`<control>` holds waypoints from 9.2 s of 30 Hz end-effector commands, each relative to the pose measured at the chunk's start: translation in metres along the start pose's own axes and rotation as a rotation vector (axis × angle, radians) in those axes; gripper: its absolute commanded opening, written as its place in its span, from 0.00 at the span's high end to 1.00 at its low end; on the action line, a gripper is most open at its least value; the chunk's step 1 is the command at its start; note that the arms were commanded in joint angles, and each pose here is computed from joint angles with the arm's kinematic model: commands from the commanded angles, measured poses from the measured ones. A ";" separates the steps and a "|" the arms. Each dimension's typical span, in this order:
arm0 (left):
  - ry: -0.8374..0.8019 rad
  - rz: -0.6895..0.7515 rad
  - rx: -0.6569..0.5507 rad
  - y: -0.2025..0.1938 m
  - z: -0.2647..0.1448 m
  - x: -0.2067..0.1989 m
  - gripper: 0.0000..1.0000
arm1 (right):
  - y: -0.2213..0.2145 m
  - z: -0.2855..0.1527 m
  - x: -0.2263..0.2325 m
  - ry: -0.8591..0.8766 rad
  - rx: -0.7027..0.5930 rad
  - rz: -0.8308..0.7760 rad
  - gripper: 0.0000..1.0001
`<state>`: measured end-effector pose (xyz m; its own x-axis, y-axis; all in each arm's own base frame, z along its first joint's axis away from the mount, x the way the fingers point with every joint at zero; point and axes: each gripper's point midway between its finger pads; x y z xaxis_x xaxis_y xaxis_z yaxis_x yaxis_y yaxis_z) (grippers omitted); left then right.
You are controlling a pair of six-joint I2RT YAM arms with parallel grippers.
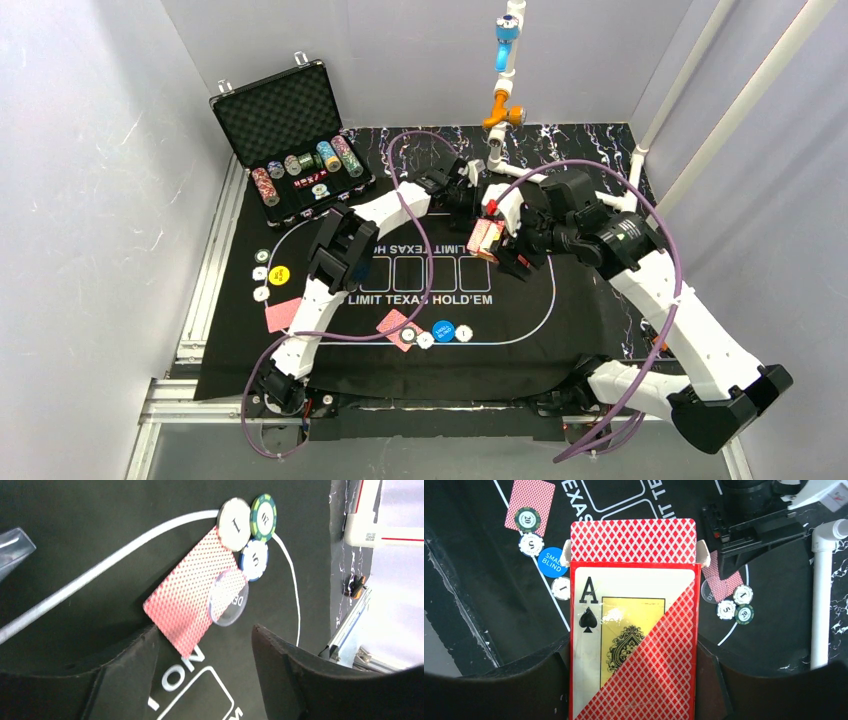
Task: Distribute texas hold em gaming equipment
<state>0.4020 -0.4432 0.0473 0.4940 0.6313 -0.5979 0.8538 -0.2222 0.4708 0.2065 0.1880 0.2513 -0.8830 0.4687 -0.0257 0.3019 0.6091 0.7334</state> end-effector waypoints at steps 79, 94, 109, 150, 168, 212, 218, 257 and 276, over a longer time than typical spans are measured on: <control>-0.460 -0.020 0.036 -0.088 -0.281 -0.134 0.72 | 0.053 0.018 0.044 0.200 -0.283 -0.118 0.99; -0.464 -0.017 -0.032 -0.079 -0.310 -0.127 1.00 | 0.041 0.022 0.044 0.200 -0.241 -0.102 0.99; -0.269 -0.002 0.073 -0.139 -0.342 -0.030 1.00 | 0.034 0.017 0.045 0.189 -0.210 -0.089 0.99; 0.088 0.218 0.593 -0.258 -0.215 0.059 1.00 | 0.032 0.015 0.036 0.150 -0.169 -0.106 0.99; 0.167 0.183 0.624 -0.247 -0.234 0.047 0.51 | 0.032 0.015 0.034 0.142 -0.166 -0.117 0.99; -0.406 0.038 0.059 -0.096 -0.279 -0.134 0.80 | 0.056 0.022 0.044 0.189 -0.255 -0.160 0.99; -0.431 0.050 0.028 -0.092 -0.289 -0.137 0.90 | 0.053 0.023 0.044 0.190 -0.249 -0.159 0.99; 0.098 -0.158 0.048 -0.231 -0.453 0.138 1.00 | 0.047 0.027 0.043 0.189 -0.217 -0.148 0.99; 0.062 -0.178 0.288 -0.299 -0.423 0.183 1.00 | 0.048 0.030 0.041 0.186 -0.211 -0.149 0.99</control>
<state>0.1746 0.0484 0.0804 0.3025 0.7210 -0.6234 0.9526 -0.2519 0.1708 0.1901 0.2441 0.2382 -0.9619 0.2732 0.0127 0.1699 0.5605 0.8106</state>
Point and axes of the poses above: each gripper's point midway between its finger pads, its own z axis out along the fingers, its own x axis along the line the jaws close on, y = z × x, and after that the axes turned 8 degrees about z, right-handed
